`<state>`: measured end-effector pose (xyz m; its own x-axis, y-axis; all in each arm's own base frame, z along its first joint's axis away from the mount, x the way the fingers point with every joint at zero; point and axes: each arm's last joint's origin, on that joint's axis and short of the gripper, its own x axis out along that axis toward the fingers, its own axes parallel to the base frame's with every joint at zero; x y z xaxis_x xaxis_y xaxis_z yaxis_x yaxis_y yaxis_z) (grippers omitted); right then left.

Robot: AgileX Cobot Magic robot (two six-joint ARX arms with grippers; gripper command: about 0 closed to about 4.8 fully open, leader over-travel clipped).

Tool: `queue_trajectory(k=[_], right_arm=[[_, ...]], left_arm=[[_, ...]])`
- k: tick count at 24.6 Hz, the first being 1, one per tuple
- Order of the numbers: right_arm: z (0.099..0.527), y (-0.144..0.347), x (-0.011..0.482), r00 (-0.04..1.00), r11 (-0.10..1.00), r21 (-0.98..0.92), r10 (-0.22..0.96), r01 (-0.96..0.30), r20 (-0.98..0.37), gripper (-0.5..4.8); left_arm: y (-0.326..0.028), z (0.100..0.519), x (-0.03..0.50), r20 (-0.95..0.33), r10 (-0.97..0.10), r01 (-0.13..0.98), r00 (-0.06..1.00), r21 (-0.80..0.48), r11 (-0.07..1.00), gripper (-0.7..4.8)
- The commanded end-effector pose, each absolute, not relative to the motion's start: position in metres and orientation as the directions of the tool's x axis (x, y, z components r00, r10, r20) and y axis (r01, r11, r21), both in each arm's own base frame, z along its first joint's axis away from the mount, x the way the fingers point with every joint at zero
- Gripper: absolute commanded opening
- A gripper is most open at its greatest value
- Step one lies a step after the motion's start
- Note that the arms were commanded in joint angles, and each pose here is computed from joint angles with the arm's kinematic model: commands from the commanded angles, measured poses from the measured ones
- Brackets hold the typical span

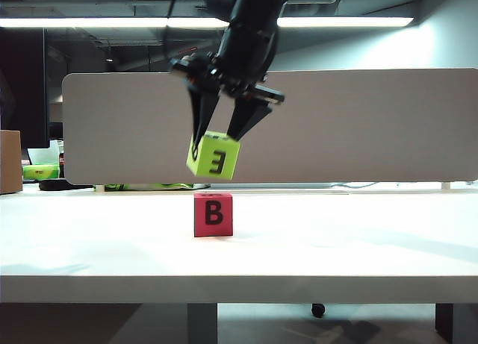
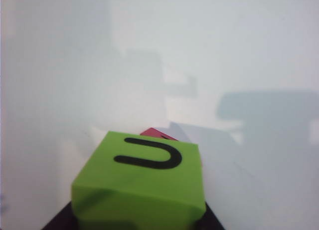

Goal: Stack the letter block on the right onto the letter block on the left.

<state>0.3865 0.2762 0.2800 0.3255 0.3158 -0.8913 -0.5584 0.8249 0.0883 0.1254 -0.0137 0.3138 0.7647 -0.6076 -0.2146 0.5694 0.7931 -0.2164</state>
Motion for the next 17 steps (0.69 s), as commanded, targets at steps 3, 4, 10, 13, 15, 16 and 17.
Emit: queue_trajectory(k=[3, 4, 10, 13, 15, 16, 17], right_arm=[[0.268, 0.2809, 0.3906, 0.318, 0.848, 0.072, 0.274, -0.525, -0.908, 2.29], [0.2674, 0.28, 0.3907, 0.321, 0.853, 0.059, 0.258, -0.519, -0.911, 2.29], [0.2666, 0.2787, 0.3909, 0.316, 0.855, 0.056, 0.251, -0.516, -0.915, 2.29], [0.2664, 0.2789, 0.3901, 0.306, 0.852, 0.063, 0.255, -0.519, -0.917, 2.93], [0.266, 0.2786, 0.3891, 0.292, 0.85, 0.072, 0.257, -0.522, -0.921, 3.94], [0.266, 0.2784, 0.3886, 0.286, 0.849, 0.075, 0.258, -0.523, -0.923, 4.12], [0.266, 0.2781, 0.3882, 0.282, 0.849, 0.075, 0.255, -0.522, -0.925, 4.1]], left_arm=[[-0.0139, 0.3151, 0.1237, -0.206, -0.612, 0.57, 0.763, -0.232, 0.788, 0.26], [-0.0139, 0.315, 0.1237, -0.207, -0.612, 0.569, 0.763, -0.233, 0.788, 0.26], [-0.0139, 0.3147, 0.1236, -0.21, -0.611, 0.568, 0.763, -0.234, 0.789, 0.26], [-0.0139, 0.3147, 0.1237, -0.21, -0.611, 0.568, 0.764, -0.231, 0.79, 0.26], [-0.0139, 0.3147, 0.1236, -0.21, -0.611, 0.568, 0.764, -0.232, 0.79, 0.26], [-0.0139, 0.3147, 0.1237, -0.21, -0.611, 0.568, 0.764, -0.231, 0.79, 0.26], [-0.0139, 0.3147, 0.1237, -0.21, -0.611, 0.568, 0.764, -0.231, 0.79, 0.26]])
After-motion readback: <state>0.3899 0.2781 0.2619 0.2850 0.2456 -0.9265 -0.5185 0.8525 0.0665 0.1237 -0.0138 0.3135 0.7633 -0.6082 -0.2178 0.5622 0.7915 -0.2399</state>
